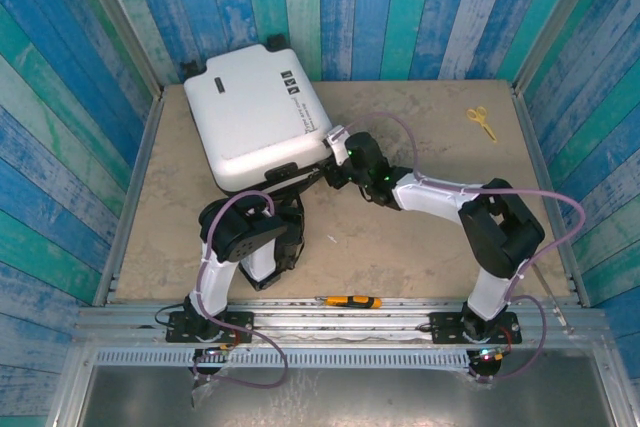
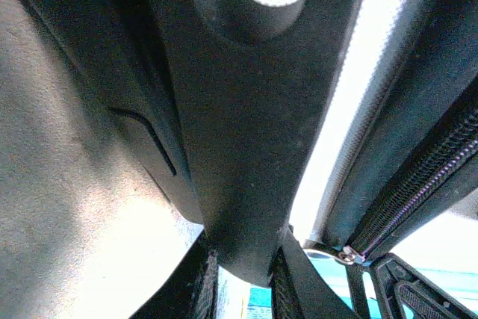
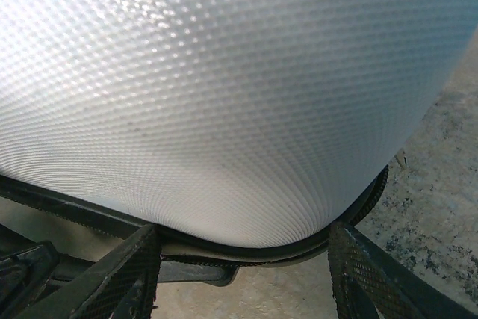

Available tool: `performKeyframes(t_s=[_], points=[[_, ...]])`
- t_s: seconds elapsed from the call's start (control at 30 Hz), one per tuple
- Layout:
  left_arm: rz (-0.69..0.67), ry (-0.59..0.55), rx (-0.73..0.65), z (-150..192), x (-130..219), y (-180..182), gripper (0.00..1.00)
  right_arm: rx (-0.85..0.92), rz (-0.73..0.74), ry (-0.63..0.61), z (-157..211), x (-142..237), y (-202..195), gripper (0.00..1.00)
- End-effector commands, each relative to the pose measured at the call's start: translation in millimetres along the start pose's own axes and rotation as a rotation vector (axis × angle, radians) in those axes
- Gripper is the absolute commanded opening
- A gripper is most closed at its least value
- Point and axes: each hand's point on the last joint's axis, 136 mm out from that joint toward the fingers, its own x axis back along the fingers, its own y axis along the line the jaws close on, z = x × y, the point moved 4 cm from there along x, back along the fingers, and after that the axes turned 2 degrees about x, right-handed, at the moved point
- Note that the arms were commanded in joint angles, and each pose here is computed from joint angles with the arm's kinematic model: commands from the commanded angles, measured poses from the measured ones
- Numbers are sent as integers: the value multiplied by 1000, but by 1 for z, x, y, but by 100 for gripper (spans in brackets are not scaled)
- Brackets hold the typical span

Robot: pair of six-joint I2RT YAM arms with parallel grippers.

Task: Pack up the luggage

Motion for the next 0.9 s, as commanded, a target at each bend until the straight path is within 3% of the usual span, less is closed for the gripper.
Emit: performKeyframes(t_s=[0.0,0.3,0.87], points=[[-434,237,-352,1,36,113,0,-4,-130,35,18,-3,39,61],[-428,245,-352,5,32,112,0,-61,-69,-69,34,27,45,65],[-425,248,-349,5,33,111,0,-125,80,-195,29,-1,35,55]])
